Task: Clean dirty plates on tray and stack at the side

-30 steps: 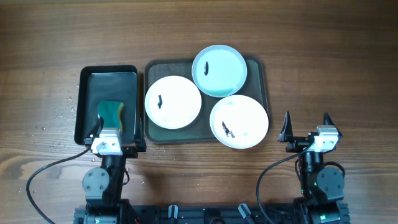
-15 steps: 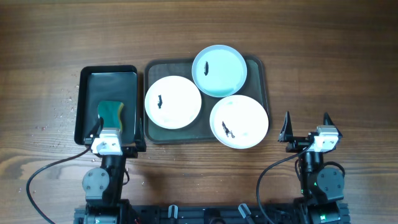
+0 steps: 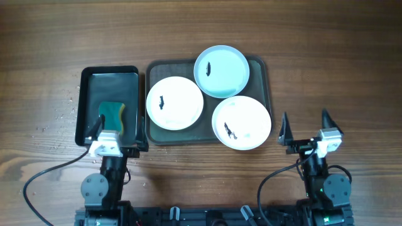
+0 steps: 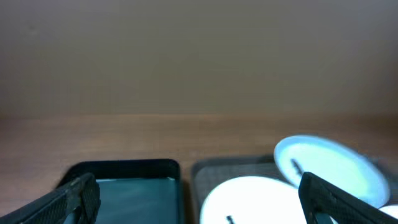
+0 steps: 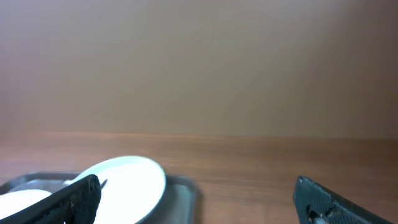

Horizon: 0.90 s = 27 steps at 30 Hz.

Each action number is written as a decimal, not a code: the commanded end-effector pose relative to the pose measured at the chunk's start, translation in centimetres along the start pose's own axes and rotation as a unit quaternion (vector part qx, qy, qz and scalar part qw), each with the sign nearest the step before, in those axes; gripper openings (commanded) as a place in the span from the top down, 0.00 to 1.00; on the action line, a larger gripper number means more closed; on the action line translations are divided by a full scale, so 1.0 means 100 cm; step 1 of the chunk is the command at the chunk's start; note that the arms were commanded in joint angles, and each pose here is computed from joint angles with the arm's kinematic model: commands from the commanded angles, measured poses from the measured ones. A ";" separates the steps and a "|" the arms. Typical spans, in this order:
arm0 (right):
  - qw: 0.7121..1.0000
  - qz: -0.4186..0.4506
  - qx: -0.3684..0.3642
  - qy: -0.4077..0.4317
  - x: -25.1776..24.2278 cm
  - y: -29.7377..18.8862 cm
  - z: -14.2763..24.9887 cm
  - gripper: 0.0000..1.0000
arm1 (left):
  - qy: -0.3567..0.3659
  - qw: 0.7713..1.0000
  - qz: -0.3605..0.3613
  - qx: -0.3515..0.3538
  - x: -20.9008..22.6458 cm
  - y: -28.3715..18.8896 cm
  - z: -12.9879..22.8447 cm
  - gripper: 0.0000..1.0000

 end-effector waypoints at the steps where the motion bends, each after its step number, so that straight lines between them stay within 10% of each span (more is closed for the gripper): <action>1: 0.999 -0.041 -0.012 0.018 0.013 -0.004 -0.036 0.00 | -0.073 0.997 0.011 -0.024 -0.005 -0.008 -0.040 0.00; 14: 0.983 -0.062 0.173 0.017 0.025 0.047 -0.122 0.00 | -0.091 0.989 -0.010 0.113 -0.015 -0.008 -0.176 0.00; 20: 0.914 -0.120 0.385 0.051 0.048 0.080 -0.111 0.00 | -0.105 0.954 -0.032 0.278 -0.014 0.015 -0.175 0.00; 27: 0.831 -0.275 0.445 0.191 0.103 0.108 -0.098 0.00 | -0.131 0.905 -0.009 0.405 -0.022 0.036 -0.131 0.00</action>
Point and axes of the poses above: each gripper's point midway between its finger pads, its own y axis out along the fingers, its own x axis along the line the jaws close on, z = x × y, the point moved 3 cm from there along -y, back along the fingers
